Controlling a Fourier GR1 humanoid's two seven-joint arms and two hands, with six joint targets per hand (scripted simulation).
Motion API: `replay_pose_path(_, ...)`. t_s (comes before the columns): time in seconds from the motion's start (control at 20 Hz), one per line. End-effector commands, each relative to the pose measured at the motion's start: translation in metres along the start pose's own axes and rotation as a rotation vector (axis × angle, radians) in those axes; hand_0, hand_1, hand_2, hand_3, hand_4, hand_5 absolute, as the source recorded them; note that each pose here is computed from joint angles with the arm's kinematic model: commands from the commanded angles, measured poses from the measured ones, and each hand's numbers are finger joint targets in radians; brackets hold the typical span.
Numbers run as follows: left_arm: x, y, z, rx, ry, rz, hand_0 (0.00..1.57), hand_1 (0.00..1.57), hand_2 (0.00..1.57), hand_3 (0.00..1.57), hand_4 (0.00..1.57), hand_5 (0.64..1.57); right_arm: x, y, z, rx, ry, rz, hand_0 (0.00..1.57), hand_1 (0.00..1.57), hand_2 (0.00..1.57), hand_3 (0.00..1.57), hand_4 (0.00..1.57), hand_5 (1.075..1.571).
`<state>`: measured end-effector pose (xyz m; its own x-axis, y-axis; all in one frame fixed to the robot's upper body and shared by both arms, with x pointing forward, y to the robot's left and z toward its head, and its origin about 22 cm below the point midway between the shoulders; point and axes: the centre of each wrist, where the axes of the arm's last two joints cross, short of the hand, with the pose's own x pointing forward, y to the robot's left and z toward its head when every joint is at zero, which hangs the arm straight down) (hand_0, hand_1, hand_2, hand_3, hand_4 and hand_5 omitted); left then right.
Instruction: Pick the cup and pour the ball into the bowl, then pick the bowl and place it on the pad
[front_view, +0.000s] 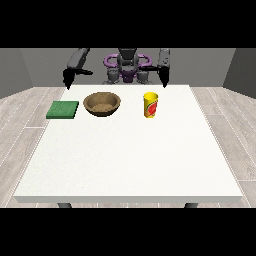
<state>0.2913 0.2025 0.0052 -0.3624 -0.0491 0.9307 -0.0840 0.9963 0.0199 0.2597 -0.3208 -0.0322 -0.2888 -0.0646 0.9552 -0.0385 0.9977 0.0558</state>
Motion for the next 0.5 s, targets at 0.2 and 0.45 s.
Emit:
replay_pose_path(0.2,-0.010,0.028,-0.050,0.065,-0.108,-0.024,0.00,0.00,0.00,0.00,0.00,1.465,-0.012,0.001,-0.020,0.046,-0.113,-0.028,0.00,0.00,0.00,0.00,0.00,1.548)
replay_pose_path(0.45,-0.030,0.022,-0.056,0.089,-0.114,-0.024,0.00,0.00,0.00,0.00,0.00,1.416,-0.006,0.003,-0.045,0.041,-0.149,-0.030,0.00,0.00,0.00,0.00,0.00,1.550)
